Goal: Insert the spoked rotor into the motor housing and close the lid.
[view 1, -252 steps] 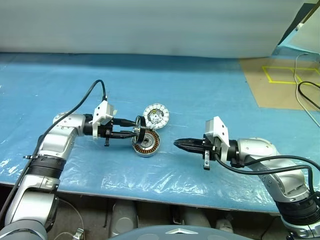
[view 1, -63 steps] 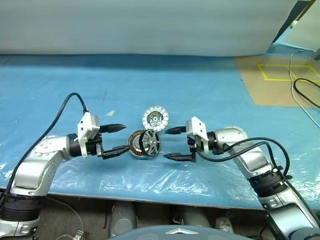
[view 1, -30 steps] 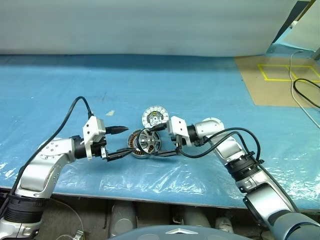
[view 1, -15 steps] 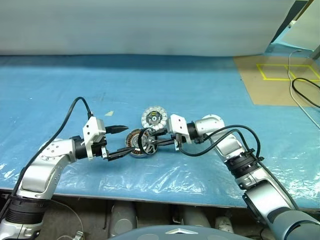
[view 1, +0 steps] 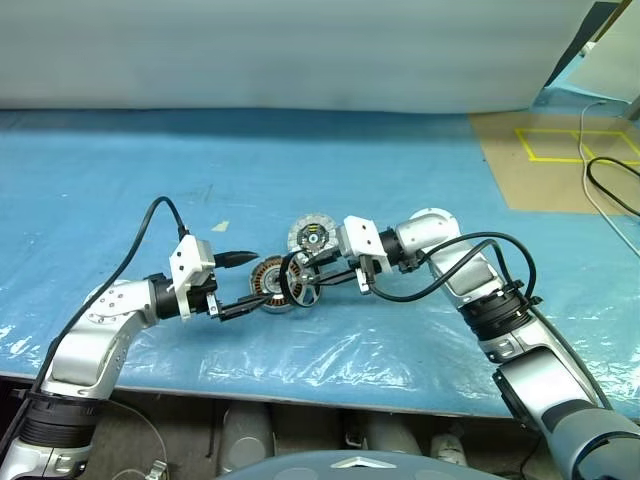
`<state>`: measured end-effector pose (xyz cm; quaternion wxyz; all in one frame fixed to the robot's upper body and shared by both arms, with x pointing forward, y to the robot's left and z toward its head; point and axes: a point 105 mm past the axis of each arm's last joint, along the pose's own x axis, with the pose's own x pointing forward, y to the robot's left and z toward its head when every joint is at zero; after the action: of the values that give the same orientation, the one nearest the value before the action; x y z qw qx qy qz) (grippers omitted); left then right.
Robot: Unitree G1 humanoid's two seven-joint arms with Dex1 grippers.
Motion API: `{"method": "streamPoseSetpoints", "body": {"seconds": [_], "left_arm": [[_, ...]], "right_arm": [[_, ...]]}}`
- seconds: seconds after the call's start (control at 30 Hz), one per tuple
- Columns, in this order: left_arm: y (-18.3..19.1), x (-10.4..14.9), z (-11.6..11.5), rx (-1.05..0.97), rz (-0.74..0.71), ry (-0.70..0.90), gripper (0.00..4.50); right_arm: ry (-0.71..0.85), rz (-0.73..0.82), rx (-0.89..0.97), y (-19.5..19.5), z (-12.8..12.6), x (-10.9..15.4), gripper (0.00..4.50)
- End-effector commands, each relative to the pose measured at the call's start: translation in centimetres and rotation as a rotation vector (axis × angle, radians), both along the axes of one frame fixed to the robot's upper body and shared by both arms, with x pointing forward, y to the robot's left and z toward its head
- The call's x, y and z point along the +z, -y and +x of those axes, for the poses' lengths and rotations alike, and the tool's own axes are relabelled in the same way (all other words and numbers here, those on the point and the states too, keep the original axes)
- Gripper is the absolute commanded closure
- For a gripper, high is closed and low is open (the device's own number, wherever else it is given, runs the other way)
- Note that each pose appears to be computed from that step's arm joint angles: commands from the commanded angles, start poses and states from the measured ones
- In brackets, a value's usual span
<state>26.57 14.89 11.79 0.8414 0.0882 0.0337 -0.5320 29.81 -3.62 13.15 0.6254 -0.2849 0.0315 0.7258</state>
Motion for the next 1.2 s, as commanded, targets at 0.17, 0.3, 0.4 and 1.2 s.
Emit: {"method": "streamPoseSetpoints", "body": {"seconds": [0.17, 0.3, 0.4, 1.2], "left_arm": [[-0.4, 1.0, 0.3, 0.015, -0.007, 0.054, 0.36], [-0.9, 1.1, 0.4, 0.021, 0.007, 0.056, 0.36], [-1.1, 1.3, 0.4, 0.025, 0.007, 0.06, 0.36], [-2.3, 1.7, -0.4, 0.038, -0.008, 0.062, 0.36]], "right_arm": [[0.071, 0.056, 0.041, -2.4, 0.7, 1.8, 3.77], [0.043, 0.025, 0.06, -3.1, 0.7, 0.4, 3.77], [0.035, -0.005, 0.049, -3.0, 1.2, -0.7, 3.77], [0.013, 0.047, 0.046, -3.4, 1.0, 1.2, 3.77]]}}
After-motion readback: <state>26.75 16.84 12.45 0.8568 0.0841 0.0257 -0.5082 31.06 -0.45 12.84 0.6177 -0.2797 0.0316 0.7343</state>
